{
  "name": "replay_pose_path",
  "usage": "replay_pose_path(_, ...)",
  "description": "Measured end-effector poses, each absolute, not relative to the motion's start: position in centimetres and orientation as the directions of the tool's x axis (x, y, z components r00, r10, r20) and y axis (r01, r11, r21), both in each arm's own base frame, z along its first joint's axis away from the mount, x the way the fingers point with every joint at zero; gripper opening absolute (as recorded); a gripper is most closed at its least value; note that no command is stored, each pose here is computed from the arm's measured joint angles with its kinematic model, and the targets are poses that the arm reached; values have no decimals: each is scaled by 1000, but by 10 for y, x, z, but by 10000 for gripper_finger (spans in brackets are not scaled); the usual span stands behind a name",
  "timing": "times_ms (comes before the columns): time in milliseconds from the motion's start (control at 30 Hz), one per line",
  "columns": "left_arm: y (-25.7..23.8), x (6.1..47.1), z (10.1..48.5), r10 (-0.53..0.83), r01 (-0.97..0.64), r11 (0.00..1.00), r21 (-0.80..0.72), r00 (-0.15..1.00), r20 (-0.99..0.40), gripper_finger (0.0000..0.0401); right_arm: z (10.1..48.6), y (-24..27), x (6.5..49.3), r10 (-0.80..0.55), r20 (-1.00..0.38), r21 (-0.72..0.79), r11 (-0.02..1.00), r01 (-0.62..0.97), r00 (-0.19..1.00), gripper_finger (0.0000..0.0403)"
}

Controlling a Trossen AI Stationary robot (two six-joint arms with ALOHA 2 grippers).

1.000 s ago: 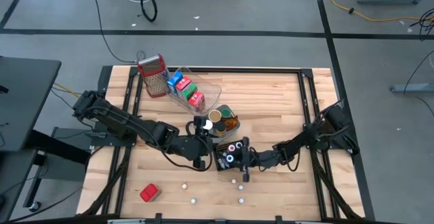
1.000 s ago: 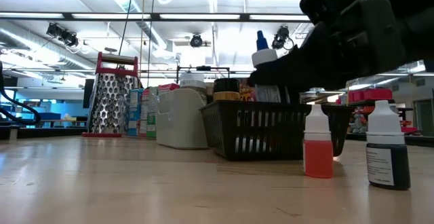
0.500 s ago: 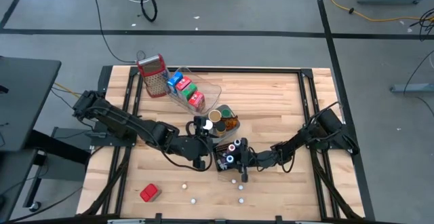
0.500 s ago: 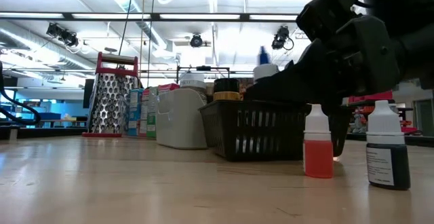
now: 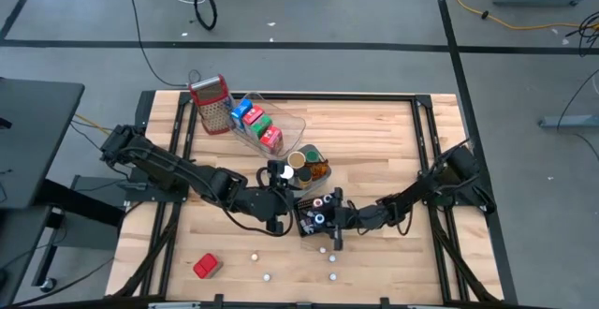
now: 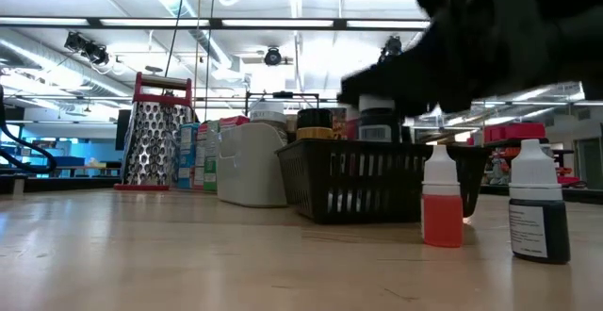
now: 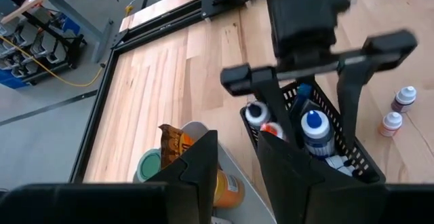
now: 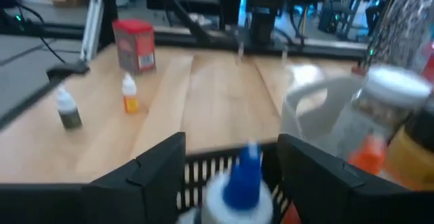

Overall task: Pick & Place Kitchen Items
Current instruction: Adjust the food coloring bottles on the black bin

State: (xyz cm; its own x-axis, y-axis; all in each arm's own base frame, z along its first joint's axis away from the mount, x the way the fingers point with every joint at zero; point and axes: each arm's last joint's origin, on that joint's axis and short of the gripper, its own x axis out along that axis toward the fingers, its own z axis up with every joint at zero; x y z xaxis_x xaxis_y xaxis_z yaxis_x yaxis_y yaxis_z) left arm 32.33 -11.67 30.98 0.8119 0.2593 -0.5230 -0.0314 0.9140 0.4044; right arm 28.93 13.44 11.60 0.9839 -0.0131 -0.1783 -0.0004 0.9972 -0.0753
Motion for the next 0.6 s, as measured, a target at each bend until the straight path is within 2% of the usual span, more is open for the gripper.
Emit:
replay_pose_path(200,-117,323,310,258,-37,918,395,812,-523,114,160,141,278,37,-97,-93,995,-46,995,246)
replay_pose_path(367,-116,323,310,268,-52,918,392,811,-520,114,199,145,261,206,-47,-93,973,-209,977,246)
replay_pose_path(600,-116,323,310,268,-63,923,379,812,-519,114,204,151,245,481,-186,47,875,-482,857,246)
